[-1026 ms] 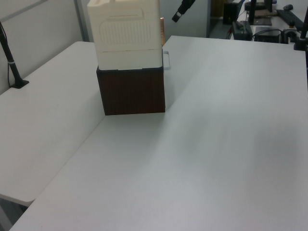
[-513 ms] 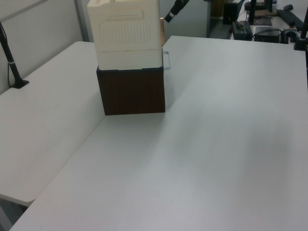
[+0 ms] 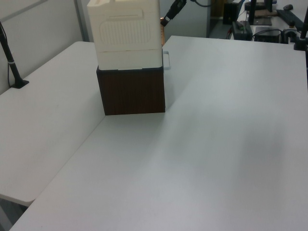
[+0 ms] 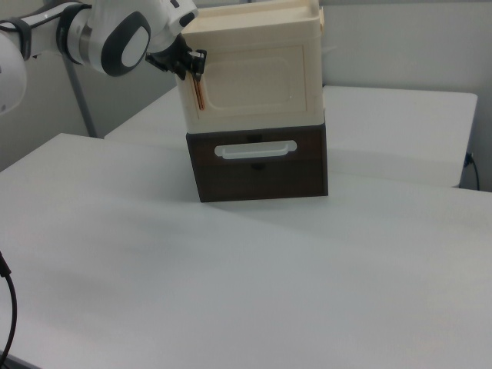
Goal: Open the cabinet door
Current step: 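Lower the open gripper around the door's orange handle and close it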
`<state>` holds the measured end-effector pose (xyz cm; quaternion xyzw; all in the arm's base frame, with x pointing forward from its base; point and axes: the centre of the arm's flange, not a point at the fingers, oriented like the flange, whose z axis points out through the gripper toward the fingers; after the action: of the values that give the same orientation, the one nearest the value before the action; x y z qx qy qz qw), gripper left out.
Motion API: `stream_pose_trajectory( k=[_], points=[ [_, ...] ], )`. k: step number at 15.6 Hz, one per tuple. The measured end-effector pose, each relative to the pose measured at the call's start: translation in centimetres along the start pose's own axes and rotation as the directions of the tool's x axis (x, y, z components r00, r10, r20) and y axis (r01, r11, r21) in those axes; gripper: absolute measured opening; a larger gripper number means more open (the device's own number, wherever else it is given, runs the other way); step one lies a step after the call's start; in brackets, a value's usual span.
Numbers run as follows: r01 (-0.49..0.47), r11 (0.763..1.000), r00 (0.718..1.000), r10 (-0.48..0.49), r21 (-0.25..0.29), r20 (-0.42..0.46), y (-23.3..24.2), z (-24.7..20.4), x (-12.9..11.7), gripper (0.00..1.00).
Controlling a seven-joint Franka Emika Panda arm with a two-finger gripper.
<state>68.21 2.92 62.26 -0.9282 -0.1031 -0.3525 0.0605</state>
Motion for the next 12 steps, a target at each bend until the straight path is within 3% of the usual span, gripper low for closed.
stream_pose_trajectory(
  k=[5,8,10,12],
  points=[
    [0.003,1.0,1.0,-0.003,-0.003,-0.011,0.0,0.12,0.09,0.38],
    [0.004,1.0,1.0,-0.004,-0.004,-0.013,-0.01,0.25,0.08,0.3],
    [0.0,1.0,1.0,0.0,-0.011,-0.019,0.43,0.4,0.04,0.18],
    [0.001,1.0,1.0,-0.002,-0.011,-0.021,0.37,0.41,0.07,0.17]
  ],
)
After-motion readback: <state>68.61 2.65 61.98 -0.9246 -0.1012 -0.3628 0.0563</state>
